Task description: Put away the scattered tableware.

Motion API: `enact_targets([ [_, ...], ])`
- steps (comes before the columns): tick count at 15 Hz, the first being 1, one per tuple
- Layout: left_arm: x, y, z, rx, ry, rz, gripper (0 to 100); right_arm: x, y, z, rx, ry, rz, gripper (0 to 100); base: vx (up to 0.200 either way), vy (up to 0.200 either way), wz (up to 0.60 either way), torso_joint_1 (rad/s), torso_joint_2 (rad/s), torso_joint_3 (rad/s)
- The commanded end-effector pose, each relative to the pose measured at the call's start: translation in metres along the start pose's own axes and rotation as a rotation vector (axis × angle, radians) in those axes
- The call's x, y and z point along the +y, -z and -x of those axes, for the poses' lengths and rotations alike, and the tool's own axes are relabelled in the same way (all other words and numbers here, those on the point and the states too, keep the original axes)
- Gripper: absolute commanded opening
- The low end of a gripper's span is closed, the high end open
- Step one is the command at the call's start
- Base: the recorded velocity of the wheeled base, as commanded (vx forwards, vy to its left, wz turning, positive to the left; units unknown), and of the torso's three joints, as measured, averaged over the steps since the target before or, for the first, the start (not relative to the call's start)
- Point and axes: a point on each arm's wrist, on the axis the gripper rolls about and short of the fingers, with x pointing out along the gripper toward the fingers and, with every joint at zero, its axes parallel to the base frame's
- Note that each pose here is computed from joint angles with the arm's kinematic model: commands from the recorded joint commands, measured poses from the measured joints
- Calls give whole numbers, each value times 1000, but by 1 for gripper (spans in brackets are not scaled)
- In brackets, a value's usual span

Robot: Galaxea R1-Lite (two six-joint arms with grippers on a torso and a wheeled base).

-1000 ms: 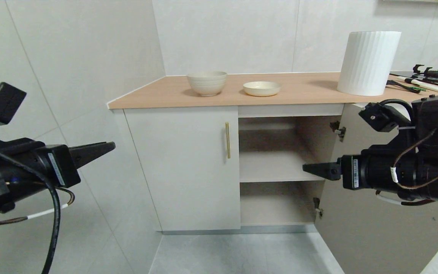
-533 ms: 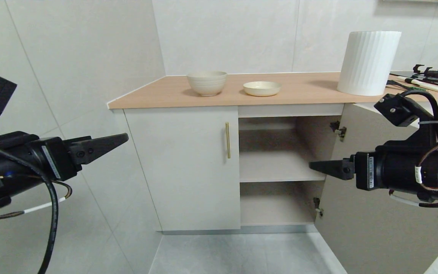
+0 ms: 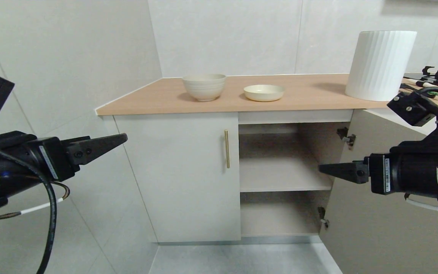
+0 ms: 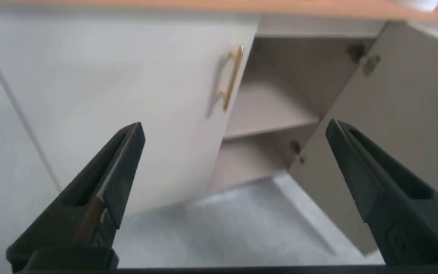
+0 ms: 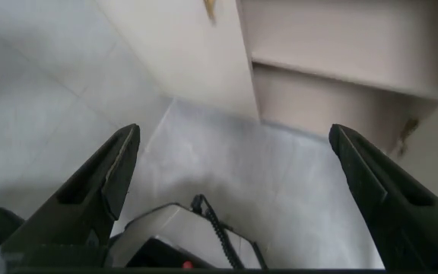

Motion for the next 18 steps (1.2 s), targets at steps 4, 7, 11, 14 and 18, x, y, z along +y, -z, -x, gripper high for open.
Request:
enact_targets([
  [4, 2, 2, -4, 14, -4, 9, 100, 1, -1, 3, -7, -5, 1, 100, 200, 0, 0, -1, 2, 2],
  [7, 2, 3, -5, 20, -5, 10, 100, 1, -1, 4, -8, -5, -1, 100, 200, 0, 0, 2, 2, -2],
  [11, 2, 3, -5, 15, -4, 9, 100, 0, 1, 11, -22, -7, -1, 100, 50, 0, 0, 1, -1, 1],
  [14, 2, 3, -5, 15, -4, 9, 100, -1, 3, 12, -17, -14, 3, 100, 0, 0, 0, 0, 0, 0],
  [18, 2, 3, -5, 17, -4, 11, 100, -1, 3, 7, -18, -11, 4, 100, 0, 0, 0, 0, 0, 0],
])
